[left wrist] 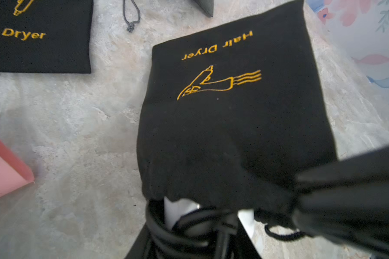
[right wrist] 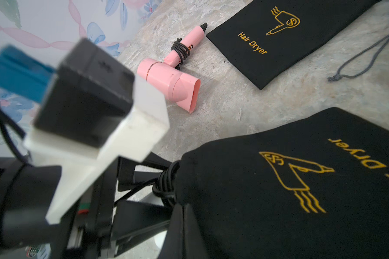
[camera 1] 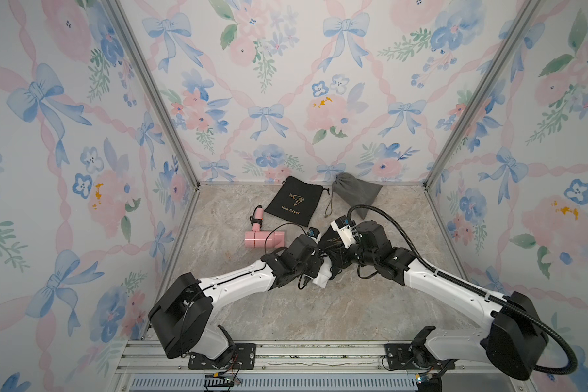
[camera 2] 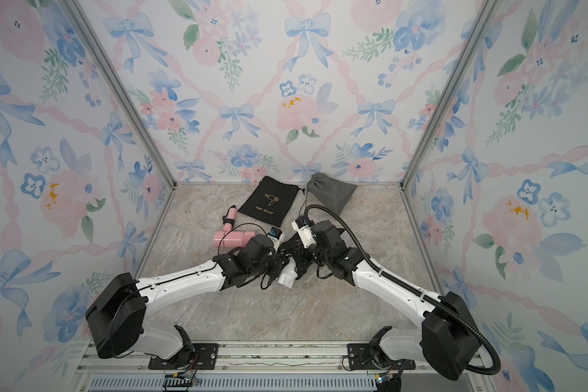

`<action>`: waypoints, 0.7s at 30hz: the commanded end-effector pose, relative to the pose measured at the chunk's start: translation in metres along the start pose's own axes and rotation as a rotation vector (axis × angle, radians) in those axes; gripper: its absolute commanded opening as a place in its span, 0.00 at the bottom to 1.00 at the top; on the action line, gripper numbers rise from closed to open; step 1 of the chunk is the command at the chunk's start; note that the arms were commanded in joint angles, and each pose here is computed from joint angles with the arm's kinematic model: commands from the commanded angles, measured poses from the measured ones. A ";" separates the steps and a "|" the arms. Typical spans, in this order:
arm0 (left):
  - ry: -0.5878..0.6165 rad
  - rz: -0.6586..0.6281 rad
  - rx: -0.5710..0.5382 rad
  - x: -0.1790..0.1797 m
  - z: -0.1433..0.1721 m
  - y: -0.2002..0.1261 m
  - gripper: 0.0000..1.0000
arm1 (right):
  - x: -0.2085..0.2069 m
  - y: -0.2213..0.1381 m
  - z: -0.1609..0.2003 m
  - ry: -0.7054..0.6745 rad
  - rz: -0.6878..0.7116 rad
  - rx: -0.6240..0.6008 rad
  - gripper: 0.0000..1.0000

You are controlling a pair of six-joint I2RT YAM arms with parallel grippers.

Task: Pack away hair dryers
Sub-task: Place the hair dryer in the drawstring bag.

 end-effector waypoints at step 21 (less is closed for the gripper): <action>-0.084 0.077 -0.129 0.020 -0.039 -0.007 0.26 | 0.010 0.015 0.004 -0.011 -0.117 0.063 0.00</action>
Point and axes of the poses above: each gripper's point midway between its finger pads, its own y axis out along the fingers, its own x axis along the line the jaws close on, z = x × y, the point moved 10 cm from there along -y, back along the fingers, and after that the axes turned 12 degrees about y, right-handed, at the moved point
